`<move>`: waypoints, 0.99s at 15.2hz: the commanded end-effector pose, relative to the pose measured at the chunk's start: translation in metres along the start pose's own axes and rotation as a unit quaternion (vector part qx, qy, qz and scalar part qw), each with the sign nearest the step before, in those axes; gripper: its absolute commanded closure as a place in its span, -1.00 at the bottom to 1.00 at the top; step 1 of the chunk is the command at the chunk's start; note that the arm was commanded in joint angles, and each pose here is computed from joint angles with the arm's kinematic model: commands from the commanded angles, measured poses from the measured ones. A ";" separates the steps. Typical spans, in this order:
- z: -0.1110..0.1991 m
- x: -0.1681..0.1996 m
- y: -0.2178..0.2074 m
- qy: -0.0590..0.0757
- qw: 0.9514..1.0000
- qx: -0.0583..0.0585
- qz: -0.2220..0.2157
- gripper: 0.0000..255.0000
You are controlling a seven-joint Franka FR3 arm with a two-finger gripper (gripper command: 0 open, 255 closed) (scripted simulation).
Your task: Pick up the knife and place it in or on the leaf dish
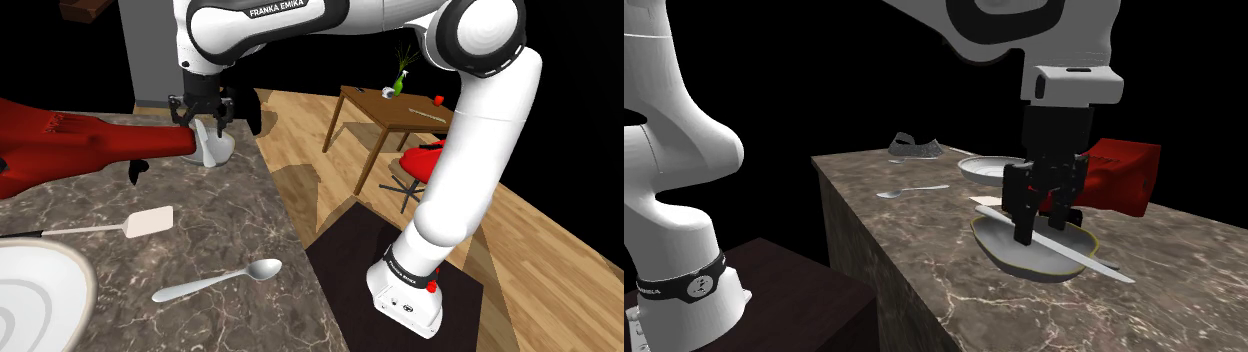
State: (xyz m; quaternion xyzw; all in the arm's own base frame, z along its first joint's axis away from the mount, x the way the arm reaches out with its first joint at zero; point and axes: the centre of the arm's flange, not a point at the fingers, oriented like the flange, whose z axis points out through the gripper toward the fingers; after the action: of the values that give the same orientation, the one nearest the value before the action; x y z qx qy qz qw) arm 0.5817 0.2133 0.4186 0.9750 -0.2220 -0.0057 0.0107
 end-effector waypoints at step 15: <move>-0.050 0.000 0.000 0.000 1.000 0.000 0.000 -1.00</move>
State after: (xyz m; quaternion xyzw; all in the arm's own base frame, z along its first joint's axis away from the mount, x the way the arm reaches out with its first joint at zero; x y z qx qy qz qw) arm 0.5825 0.2143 0.4685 0.9750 -0.2219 -0.0057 0.0106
